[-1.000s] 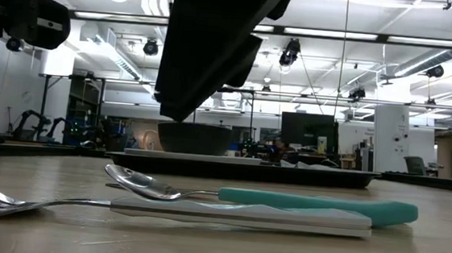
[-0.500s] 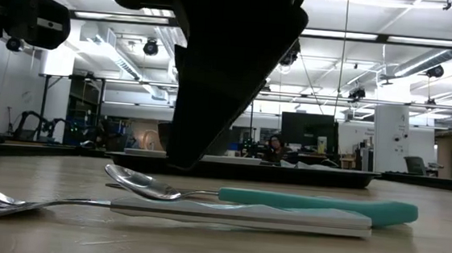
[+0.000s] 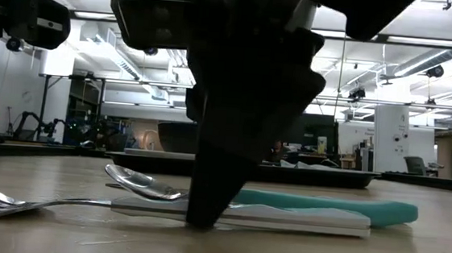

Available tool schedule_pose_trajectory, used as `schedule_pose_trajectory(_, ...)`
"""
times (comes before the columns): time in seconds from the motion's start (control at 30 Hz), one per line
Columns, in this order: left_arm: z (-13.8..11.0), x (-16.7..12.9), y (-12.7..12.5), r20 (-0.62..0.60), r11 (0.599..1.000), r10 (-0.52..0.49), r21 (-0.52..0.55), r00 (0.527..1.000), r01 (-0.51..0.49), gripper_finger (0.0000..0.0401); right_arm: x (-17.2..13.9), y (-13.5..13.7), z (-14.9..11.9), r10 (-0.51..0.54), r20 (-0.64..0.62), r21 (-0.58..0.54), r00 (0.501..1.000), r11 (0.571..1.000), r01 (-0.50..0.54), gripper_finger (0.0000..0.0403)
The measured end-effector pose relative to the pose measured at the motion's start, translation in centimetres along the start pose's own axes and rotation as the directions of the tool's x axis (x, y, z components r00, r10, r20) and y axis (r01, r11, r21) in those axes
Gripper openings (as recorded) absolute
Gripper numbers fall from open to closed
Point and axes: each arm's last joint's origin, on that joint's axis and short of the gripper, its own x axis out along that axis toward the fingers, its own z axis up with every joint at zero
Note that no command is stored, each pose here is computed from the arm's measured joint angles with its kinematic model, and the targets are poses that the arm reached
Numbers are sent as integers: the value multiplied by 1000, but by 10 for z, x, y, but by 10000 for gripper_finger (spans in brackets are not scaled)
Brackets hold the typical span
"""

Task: Set up tray
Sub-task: Put the green fork on the gray napkin

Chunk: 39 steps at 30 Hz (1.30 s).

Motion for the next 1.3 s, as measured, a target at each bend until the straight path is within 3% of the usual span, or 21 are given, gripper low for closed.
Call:
schedule_pose_trajectory(0.17, 0, 0, 0, 0, 1000, 0, 0, 1000, 0, 122, 2, -1, -1, 6, 0, 2, 1000, 1000, -6, 66)
schedule_pose_trajectory(0.33, 0, 0, 0, 0, 1000, 0, 0, 1000, 0, 122, -4, -1, 6, 21, 19, 23, 1000, 1000, -22, 21)
schedule_pose_trajectory(0.77, 0, 0, 0, 0, 1000, 0, 0, 1000, 0, 122, -50, -11, 37, 25, 108, 39, 994, 999, -29, 15)
schedule_pose_trajectory(0.93, 0, 0, 0, 0, 1000, 0, 0, 1000, 0, 122, -58, -37, 37, -25, 38, 110, 999, 994, 20, 14)
schedule_pose_trajectory(1.07, 0, 0, 0, 0, 1000, 0, 0, 1000, 0, 122, -61, -56, 30, -115, -47, 159, 992, 980, 121, 14)
schedule_pose_trajectory(1.3, 0, 0, 0, 0, 1000, 0, 0, 1000, 0, 122, -74, -74, 22, -206, -141, 216, 968, 948, 233, 14)
